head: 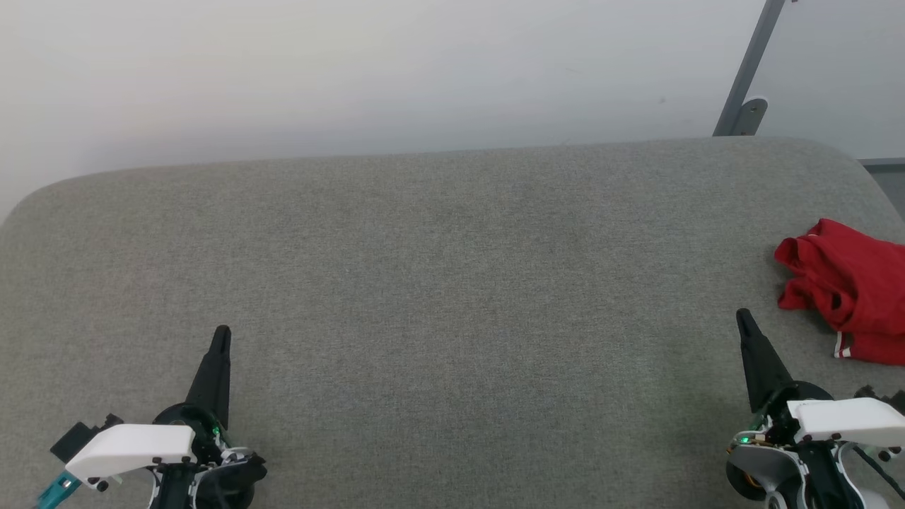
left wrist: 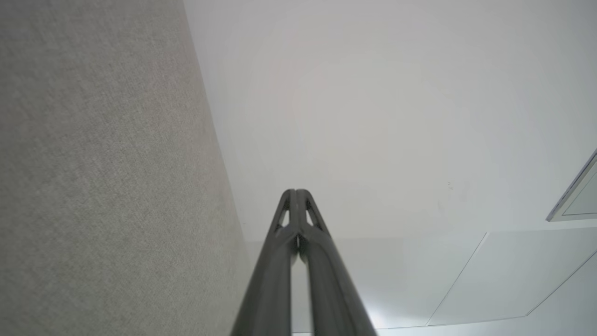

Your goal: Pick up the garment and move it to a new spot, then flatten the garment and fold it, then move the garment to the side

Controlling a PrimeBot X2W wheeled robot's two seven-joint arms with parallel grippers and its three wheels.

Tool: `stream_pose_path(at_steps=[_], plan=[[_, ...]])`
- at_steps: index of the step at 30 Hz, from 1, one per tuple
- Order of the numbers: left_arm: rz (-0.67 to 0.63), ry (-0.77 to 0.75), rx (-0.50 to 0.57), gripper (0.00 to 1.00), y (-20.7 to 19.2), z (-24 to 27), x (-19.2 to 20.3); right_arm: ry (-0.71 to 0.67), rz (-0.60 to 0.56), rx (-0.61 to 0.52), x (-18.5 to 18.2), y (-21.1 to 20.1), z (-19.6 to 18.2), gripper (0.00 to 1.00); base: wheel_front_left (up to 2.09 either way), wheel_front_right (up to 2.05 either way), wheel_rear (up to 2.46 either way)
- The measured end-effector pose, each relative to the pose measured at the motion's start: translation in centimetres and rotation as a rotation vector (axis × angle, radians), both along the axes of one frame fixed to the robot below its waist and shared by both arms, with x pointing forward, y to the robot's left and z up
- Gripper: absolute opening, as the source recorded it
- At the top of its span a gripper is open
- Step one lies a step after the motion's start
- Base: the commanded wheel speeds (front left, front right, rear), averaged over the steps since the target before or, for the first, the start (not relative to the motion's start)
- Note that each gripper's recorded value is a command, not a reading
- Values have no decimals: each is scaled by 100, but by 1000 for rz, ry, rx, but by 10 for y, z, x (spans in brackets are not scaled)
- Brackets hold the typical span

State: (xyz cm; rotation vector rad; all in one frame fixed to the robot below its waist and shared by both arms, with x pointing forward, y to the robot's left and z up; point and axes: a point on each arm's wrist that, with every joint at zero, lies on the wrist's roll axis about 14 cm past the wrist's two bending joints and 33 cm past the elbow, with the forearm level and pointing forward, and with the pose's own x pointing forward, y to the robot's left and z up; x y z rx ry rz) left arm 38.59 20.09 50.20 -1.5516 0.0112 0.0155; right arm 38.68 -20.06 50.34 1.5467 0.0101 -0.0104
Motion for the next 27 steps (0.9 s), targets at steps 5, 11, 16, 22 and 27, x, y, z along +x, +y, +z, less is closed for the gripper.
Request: stream_pose_path(at_steps=[5, 11, 16, 22, 27], plan=[[-5, -6, -20, 0, -1, 2, 1, -6, 0, 25, 1, 1, 2, 0, 0, 0, 0], [-4, -7, -21, 0, -1, 2, 2, -7, 1, 26, 2, 1, 2, 0, 0, 0, 0], [-3, -7, -21, 0, -1, 2, 2, -7, 1, 26, 2, 1, 2, 0, 0, 0, 0], [-3, -7, -22, 0, -1, 2, 2, -7, 0, 26, 2, 1, 2, 0, 0, 0, 0], [-3, -7, -22, 0, -1, 2, 2, -7, 0, 26, 2, 1, 2, 0, 0, 0, 0]])
